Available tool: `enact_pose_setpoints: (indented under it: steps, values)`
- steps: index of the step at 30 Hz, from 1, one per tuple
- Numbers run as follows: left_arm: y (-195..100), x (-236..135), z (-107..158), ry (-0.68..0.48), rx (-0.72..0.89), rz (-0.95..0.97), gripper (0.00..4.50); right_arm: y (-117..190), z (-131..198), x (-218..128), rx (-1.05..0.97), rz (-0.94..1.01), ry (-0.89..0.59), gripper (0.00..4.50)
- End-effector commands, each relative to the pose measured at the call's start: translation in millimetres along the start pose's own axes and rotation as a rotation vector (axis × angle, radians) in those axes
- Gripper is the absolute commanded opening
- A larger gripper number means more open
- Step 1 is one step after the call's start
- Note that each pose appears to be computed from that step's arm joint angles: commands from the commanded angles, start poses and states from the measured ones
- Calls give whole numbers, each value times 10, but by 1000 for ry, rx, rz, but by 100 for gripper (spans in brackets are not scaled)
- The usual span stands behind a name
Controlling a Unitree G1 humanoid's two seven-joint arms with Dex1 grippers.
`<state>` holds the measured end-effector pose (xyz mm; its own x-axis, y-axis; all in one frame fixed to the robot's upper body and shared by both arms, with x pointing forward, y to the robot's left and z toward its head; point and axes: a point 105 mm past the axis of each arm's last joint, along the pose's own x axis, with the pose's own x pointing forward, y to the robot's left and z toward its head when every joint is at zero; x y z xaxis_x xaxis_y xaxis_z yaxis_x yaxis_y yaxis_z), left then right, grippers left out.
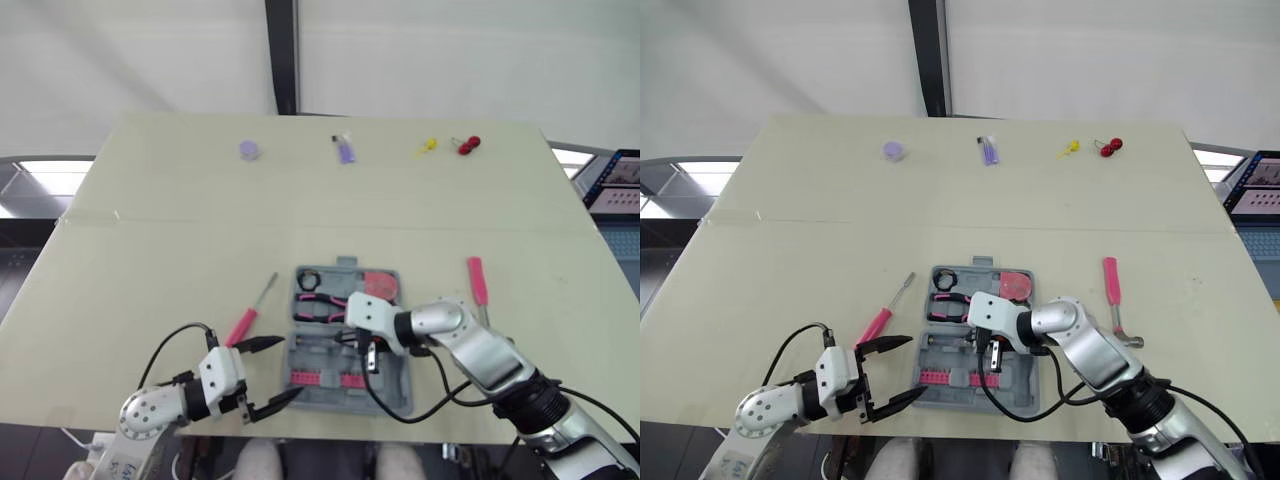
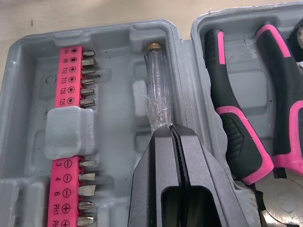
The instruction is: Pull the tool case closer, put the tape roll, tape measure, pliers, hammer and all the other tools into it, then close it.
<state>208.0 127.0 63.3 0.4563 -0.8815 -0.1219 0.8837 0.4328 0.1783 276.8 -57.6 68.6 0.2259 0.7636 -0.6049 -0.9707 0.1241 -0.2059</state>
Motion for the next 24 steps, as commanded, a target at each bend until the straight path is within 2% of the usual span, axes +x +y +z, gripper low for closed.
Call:
enact_pose_setpoints:
  steps: [1,4,10,24]
  values:
    - [-2,12,91,-33,27,5,450,105,-70,40,-29,41,39,3]
    - [9,17,93,-34,29,10,450,136,-177,58,-83,48,102,3]
    - [19,25,100,-38,23,13,450,82,-341,92,-65,5,182,3]
    - [10,29,109,-45,5,15,450,197,-541,160,169,33,251,3]
